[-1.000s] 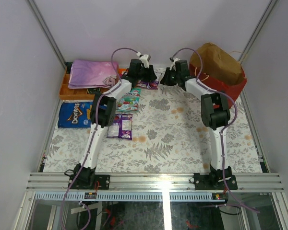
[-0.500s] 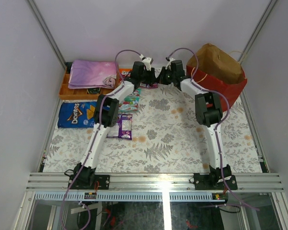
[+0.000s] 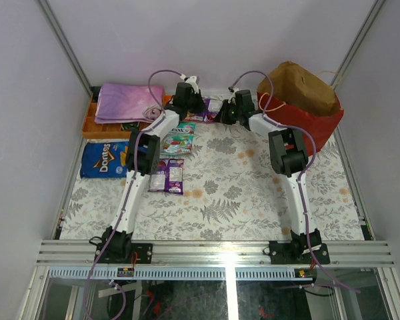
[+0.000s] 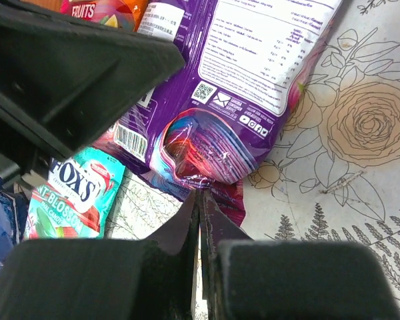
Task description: Take the snacks out of the paper bag
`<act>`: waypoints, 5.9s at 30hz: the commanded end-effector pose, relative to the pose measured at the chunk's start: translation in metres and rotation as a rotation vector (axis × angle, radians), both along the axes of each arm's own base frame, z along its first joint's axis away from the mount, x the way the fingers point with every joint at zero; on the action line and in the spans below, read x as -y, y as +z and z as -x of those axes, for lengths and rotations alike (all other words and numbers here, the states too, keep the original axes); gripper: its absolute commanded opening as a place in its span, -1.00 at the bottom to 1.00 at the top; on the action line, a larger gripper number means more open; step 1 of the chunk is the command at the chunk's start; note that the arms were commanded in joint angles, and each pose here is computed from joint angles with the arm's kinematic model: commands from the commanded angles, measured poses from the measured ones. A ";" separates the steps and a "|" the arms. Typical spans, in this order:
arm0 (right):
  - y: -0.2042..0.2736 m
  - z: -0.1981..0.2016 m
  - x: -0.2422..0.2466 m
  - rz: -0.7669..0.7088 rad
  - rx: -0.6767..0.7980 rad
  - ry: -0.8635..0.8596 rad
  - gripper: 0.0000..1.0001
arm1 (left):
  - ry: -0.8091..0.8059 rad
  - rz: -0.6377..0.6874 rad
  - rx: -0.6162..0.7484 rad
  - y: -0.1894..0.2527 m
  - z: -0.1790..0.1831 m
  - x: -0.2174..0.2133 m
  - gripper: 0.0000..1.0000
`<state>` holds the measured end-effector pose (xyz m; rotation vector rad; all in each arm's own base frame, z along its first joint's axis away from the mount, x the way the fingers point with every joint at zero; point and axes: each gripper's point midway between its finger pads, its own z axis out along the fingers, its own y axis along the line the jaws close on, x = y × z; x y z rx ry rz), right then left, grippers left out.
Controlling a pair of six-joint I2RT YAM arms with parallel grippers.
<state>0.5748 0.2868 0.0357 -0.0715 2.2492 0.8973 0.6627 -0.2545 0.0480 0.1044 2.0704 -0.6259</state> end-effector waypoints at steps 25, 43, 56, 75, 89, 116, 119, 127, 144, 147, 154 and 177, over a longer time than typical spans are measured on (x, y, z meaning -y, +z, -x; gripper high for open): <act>-0.053 0.048 0.034 0.281 -0.231 0.015 -1.00 | 0.136 -0.192 -0.039 -0.017 -0.005 -0.029 -1.00; 0.203 0.084 -0.006 0.146 0.275 0.238 0.30 | 0.080 -0.055 0.211 0.155 0.006 -0.017 0.22; 0.450 0.153 0.109 0.204 0.768 -0.126 0.85 | 0.025 -0.006 0.330 0.284 0.079 -0.031 0.86; 0.205 0.023 0.278 0.724 0.039 -0.388 0.98 | -0.196 0.036 0.300 0.281 0.162 0.086 0.99; 0.041 0.080 0.316 0.806 -0.402 -0.332 0.99 | -0.228 0.002 0.212 0.249 0.162 0.095 0.99; 0.264 0.078 0.305 0.644 0.114 -0.505 -1.00 | -0.142 0.025 0.264 0.288 0.155 0.036 0.99; 0.306 0.090 0.302 0.595 0.219 -0.550 -1.00 | -0.139 0.032 0.272 0.294 0.156 0.034 0.99; 0.406 0.134 0.268 0.498 0.466 -0.554 -1.00 | -0.120 0.056 0.309 0.315 0.167 0.020 0.99; 0.256 0.208 0.042 0.280 0.295 -0.184 -1.00 | 0.281 0.026 0.350 0.344 0.175 -0.147 0.99; 0.204 0.214 0.040 0.274 0.205 -0.197 -1.00 | 0.317 0.035 0.343 0.337 0.181 -0.163 0.99; 0.152 0.186 0.012 0.307 0.130 -0.165 -1.00 | 0.288 0.083 0.313 0.328 0.179 -0.161 0.99; 0.097 0.116 0.002 0.059 0.181 -0.154 -0.53 | -0.043 0.218 -0.123 0.123 0.163 -0.006 -0.90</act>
